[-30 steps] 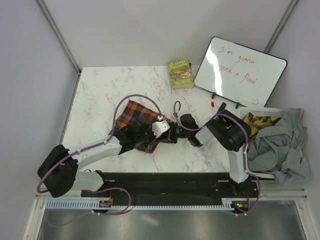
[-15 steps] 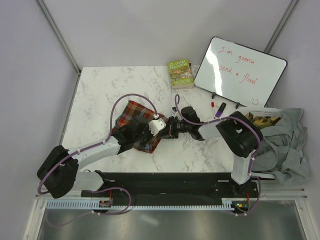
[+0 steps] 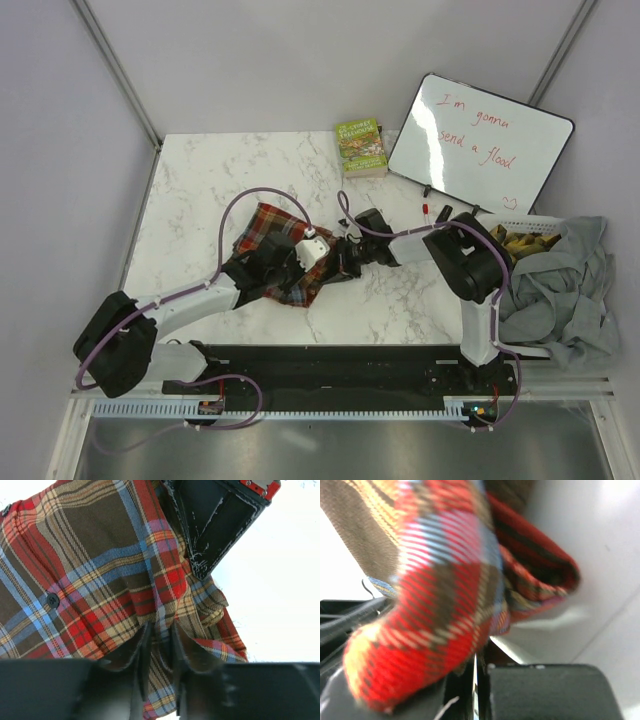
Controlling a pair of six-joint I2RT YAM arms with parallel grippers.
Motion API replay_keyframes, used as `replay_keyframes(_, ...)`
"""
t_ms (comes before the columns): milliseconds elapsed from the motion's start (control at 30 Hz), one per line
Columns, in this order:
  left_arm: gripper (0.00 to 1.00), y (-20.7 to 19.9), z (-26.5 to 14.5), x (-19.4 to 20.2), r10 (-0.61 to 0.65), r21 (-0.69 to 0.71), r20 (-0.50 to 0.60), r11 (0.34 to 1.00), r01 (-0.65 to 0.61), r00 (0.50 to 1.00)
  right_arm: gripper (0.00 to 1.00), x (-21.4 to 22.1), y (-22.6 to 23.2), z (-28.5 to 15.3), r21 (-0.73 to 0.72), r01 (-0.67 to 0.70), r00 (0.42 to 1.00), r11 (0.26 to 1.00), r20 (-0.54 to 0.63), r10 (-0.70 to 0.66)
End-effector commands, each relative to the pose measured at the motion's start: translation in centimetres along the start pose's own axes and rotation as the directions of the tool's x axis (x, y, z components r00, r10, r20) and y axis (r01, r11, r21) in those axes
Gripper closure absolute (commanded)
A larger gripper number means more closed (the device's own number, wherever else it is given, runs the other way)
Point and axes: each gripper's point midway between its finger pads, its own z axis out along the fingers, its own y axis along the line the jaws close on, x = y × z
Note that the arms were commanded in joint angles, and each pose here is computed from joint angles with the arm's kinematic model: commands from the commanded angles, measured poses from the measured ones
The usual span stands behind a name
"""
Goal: Fold and stack the long sleeve shirts
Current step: Fold the shirt
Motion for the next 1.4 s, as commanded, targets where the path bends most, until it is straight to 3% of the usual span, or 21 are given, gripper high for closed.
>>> replay_keyframes(0, 0.53, 0.4, -2.3, -3.3, -0.063, 0.027, 0.089, 0.998, 0.061, 0.994, 1.0, -1.7, -2.4, -0.4, 0.131, 0.102, 0.995, 0.986, 0.007, -0.104)
replay_keyframes(33, 0.49, 0.3, -2.9, -3.1, -0.082, 0.063, 0.086, 0.995, 0.077, 0.993, 1.0, -1.5, -2.9, -0.7, 0.164, 0.108, 0.994, 0.98, -0.016, -0.107)
replay_keyframes(67, 0.46, 0.7, -3.9, -3.8, -0.079, 0.07, 0.119, 0.995, 0.071, 0.99, 1.0, -2.8, -2.6, -0.9, 0.178, 0.203, 0.979, 0.963, -0.01, -0.204)
replay_keyframes(100, 0.37, 0.9, -4.4, -3.6, -0.08, 0.077, 0.122, 0.994, 0.071, 0.989, 1.0, -3.1, -2.6, -1.1, 0.192, 0.231, 0.973, 0.954, -0.016, -0.232)
replay_keyframes(200, 0.33, 2.4, -5.2, -2.3, -0.086, 0.091, 0.101, 0.993, 0.077, 0.991, 1.0, -3.6, -2.4, -1.8, 0.212, 0.299, 0.954, 0.931, -0.034, -0.299)
replay_keyframes(333, 0.34, 6.1, -4.8, 0.4, -0.188, 0.055, 0.022, 0.981, 0.186, 0.982, 1.0, -3.6, -2.7, -2.9, 0.249, 0.387, 0.921, 0.888, -0.064, -0.384)
replay_keyframes(500, 0.39, 8.1, -3.1, 2.3, -0.208, 0.076, -0.086, 0.974, 0.215, 0.974, 0.99, -3.9, -3.9, -4.2, 0.281, 0.453, 0.891, 0.846, -0.13, -0.434)
replay_keyframes(700, 0.53, 4.7, -1.2, 5.6, -0.184, 0.217, -0.221, 0.948, 0.233, 0.958, 1.0, -5.3, -3.9, -4.4, 0.298, 0.518, 0.855, 0.802, -0.143, -0.499)
replay_keyframes(833, 0.59, 0.1, -1.5, 7.2, -0.082, 0.321, -0.291, 0.93, 0.178, 0.953, 1.0, -6.2, -5.1, -4.8, 0.32, 0.554, 0.832, 0.768, -0.171, -0.528)
replay_keyframes(900, 0.63, -1.9, -2.0, 7.7, -0.019, 0.362, -0.312, 0.922, 0.138, 0.95, 1.0, -7.1, -5.2, -5.0, 0.324, 0.615, 0.787, 0.719, -0.191, -0.587)
replay_keyframes(967, 0.65, -4.4, -3.2, 6.3, 0.004, 0.466, -0.267, 0.876, 0.126, 0.964, 1.0, -7.6, -5.3, -5.0, 0.32, 0.649, 0.759, 0.69, -0.209, -0.617)
replay_keyframes(1033, 0.65, -4.3, -4.1, 3.7, -0.026, 0.501, -0.196, 0.857, 0.123, 0.98, 1.0, -7.7, -5.4, -5.1, 0.298, 0.702, 0.711, 0.647, -0.239, -0.662)
replay_keyframes(1133, 0.49, -0.6, -6.3, -1.1, -0.221, 0.491, -0.054, 0.843, 0.218, 0.974, 1.0, -8.8, -4.7, -4.8, 0.249, 0.775, 0.631, 0.58, -0.257, -0.732)
replay_keyframes(1167, 0.34, 1.0, -6.6, -1.9, -0.254, 0.468, -0.029, 0.851, 0.238, 0.967, 1.0, -9.0, -4.6, -4.6, 0.233, 0.789, 0.614, 0.568, -0.261, -0.745)
replay_keyframes(1267, 0.14, 7.3, -6.2, -3.0, -0.307, 0.369, 0.007, 0.885, 0.283, 0.952, 1.0, -10.1, -3.9, -4.0, 0.181, 0.845, 0.534, 0.502, -0.282, -0.797)
replay_keyframes(1300, 0.1, 8.8, -5.4, -1.7, -0.388, 0.385, -0.039, 0.845, 0.372, 0.921, 1.0, -10.0, -4.6, -3.7, 0.16, 0.857, 0.515, 0.49, -0.313, -0.798)
replay_keyframes(1333, 0.01, 11.1, -5.7, -3.5, -0.403, 0.388, -0.001, 0.843, 0.372, 0.915, 1.0, -10.9, -3.6, -3.4, 0.156, 0.874, 0.486, 0.461, -0.307, -0.818)
replay_keyframes(1367, 0.01, 12.3, -5.5, -3.7, -0.425, 0.395, -0.008, 0.83, 0.394, 0.905, 1.0, -11.3, -3.6, -3.2, 0.149, 0.882, 0.471, 0.448, -0.315, -0.824)
